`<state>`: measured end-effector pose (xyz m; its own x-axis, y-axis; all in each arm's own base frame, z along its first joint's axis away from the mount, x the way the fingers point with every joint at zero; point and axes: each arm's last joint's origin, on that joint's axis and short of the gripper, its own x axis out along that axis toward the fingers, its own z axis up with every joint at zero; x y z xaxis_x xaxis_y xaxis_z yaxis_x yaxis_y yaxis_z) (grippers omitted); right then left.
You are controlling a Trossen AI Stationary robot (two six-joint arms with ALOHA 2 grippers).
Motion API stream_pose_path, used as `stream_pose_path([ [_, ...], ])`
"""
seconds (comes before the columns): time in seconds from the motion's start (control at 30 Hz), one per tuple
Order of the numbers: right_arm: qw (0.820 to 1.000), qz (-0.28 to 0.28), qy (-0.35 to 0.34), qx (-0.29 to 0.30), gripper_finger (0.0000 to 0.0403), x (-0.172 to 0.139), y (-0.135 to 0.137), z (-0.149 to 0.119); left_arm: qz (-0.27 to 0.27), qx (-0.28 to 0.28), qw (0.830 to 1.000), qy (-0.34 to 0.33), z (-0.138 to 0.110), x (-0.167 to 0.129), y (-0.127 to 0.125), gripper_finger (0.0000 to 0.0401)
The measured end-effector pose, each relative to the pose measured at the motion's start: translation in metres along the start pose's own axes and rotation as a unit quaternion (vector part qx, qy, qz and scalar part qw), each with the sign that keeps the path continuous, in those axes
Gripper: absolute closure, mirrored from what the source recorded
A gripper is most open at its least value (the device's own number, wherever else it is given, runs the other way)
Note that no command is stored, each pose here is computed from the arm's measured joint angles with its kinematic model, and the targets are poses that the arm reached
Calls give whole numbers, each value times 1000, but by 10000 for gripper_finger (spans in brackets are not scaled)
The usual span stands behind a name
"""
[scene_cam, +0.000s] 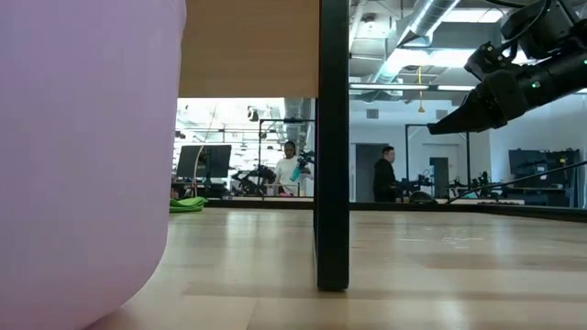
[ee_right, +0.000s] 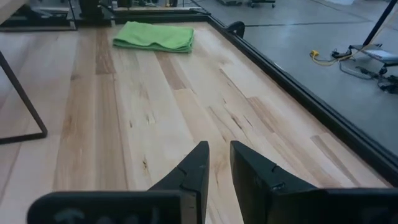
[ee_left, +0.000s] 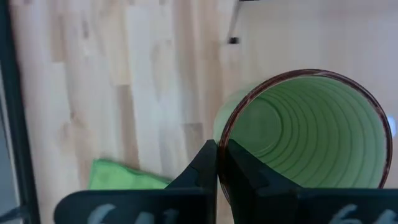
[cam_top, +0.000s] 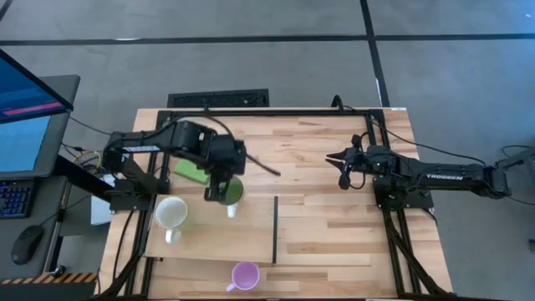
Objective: Stack small to large cups/mugs on shelf
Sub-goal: Put the green mug on the shelf
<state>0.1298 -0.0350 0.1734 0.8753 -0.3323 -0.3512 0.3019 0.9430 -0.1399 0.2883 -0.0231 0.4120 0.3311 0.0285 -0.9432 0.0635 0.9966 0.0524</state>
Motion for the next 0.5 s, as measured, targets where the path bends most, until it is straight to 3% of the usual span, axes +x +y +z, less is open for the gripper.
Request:
stream_pose_path([
  [0.2,1000,1,0,28,316,0,0,0,-28,10,1000,-1,-1,-2,-24,401],
  [0.5,999,5,-1,40,316,0,0,0,-24,-18,999,35,-19,8,-46,401],
])
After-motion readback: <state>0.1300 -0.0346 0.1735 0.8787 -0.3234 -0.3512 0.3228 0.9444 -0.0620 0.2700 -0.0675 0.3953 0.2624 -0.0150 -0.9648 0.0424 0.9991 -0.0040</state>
